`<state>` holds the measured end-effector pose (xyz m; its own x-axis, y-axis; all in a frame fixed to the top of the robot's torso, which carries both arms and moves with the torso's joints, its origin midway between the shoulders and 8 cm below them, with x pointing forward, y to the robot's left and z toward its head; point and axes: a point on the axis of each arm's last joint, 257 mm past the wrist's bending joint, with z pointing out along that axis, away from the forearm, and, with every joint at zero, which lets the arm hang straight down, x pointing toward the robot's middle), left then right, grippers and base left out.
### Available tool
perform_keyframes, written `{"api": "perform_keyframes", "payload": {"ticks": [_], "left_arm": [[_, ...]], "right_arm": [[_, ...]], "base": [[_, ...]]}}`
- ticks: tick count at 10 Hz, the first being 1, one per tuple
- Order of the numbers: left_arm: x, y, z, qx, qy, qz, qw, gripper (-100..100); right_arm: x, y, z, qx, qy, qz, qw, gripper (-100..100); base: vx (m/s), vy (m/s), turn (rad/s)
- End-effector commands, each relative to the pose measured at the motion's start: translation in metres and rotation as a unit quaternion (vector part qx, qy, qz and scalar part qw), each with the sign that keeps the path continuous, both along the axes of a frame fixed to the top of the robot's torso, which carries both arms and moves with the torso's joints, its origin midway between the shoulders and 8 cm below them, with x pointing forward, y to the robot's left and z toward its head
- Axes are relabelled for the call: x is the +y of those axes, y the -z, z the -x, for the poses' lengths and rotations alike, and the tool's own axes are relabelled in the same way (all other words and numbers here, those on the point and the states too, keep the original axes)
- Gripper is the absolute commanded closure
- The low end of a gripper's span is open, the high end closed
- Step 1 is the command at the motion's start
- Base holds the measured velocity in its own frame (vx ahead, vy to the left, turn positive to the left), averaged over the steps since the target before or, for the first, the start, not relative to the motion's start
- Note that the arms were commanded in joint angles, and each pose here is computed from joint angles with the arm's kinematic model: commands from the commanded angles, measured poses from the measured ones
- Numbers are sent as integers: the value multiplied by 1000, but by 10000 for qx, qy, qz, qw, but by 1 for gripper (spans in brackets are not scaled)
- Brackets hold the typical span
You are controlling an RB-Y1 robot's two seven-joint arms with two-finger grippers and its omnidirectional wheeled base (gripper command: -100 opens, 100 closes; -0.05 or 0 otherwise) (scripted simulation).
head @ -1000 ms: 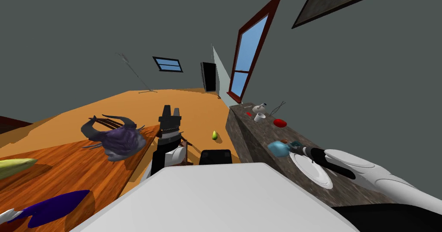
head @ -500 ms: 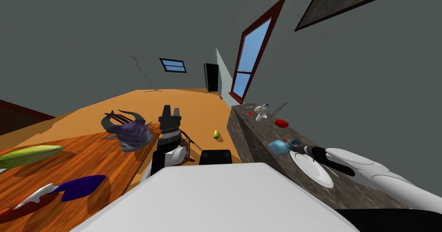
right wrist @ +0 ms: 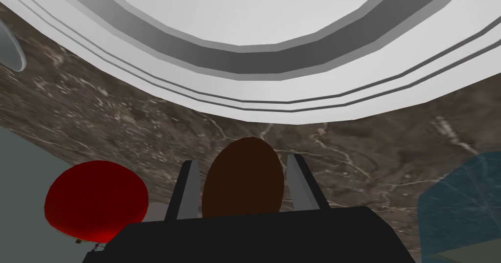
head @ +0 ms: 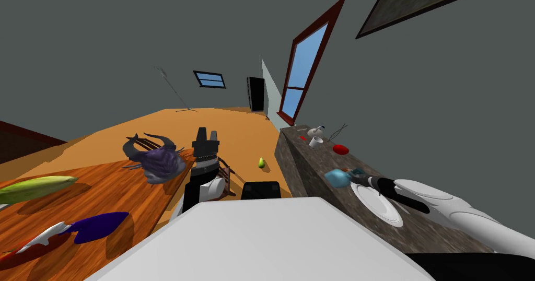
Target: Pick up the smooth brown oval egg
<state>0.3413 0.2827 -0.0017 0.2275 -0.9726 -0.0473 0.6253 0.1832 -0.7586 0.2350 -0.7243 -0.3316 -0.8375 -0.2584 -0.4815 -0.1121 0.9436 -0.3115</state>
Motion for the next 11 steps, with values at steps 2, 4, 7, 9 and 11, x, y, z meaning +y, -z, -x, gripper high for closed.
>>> {"api": "perform_keyframes", "payload": {"ticks": [2,4,7,9,11], "left_arm": [[0,0,0,1,-1,-1,10000,0],[0,0,0,1,-1,-1,10000,0],[0,0,0,1,-1,-1,10000,0],[0,0,0,0,0,0,10000,0],[0,0,0,0,0,0,10000,0]], "right_arm": [[9,2,5,33,-103,32,9999,100],[19,3,9,52,-198,16,9998,100],[35,2,11,35,-357,-31,9994,100],[44,1,14,44,-463,-22,9989,100],[54,-2,17,45,-577,-6,9983,100]], "base": [[125,-41,-251],[118,-40,-113],[75,-32,-121],[48,-16,-55],[84,-14,-143]]}}
